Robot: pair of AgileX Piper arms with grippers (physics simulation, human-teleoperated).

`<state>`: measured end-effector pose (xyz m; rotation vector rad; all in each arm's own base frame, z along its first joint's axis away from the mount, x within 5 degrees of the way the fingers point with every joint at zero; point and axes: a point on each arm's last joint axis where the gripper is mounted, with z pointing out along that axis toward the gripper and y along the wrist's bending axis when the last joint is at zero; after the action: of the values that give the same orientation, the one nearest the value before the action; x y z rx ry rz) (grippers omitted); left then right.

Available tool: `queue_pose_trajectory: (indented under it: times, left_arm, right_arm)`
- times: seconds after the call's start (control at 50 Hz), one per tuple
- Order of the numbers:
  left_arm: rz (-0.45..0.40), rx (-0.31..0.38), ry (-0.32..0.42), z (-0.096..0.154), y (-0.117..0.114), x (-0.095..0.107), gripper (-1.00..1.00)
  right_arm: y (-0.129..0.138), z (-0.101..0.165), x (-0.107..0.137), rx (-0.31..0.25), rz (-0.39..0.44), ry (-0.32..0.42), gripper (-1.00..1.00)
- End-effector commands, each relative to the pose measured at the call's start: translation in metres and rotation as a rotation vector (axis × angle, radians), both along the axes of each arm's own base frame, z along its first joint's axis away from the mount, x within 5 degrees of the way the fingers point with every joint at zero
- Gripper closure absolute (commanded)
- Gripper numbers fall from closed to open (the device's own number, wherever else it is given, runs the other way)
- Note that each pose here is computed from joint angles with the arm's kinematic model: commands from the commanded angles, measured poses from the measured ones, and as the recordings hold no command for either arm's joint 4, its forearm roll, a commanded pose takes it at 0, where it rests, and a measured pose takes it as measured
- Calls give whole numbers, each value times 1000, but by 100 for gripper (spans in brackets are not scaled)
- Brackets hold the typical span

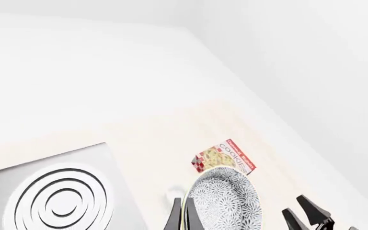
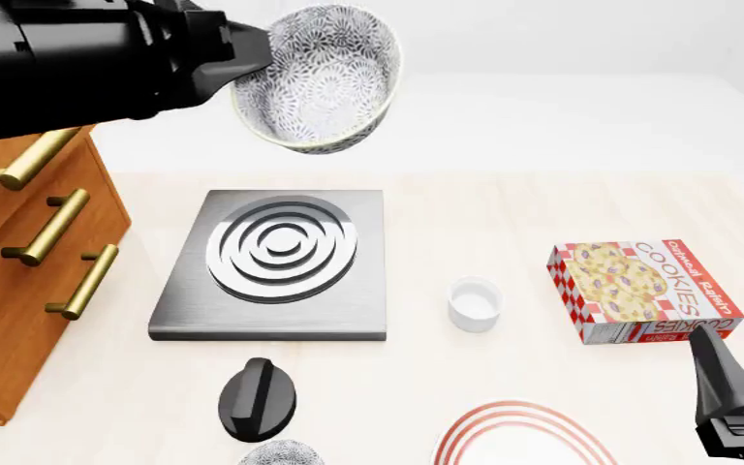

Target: Pick the akita bowl on the wooden cabinet and place it on the plate.

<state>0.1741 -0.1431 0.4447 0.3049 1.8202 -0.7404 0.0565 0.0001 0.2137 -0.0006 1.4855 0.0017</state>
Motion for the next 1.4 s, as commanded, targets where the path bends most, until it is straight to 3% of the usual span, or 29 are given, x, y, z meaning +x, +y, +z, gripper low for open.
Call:
queue_pose_trajectory:
  times: [0.02,1.4]
  left_arm:
    - [-42,-1,20,-9,-12,-2,100]
    - [-227,38,120,-55,-74,-13,100]
  right_arm:
    - [0,0,0,0,0,0,-100]
    - [0,0,0,0,0,0,-100]
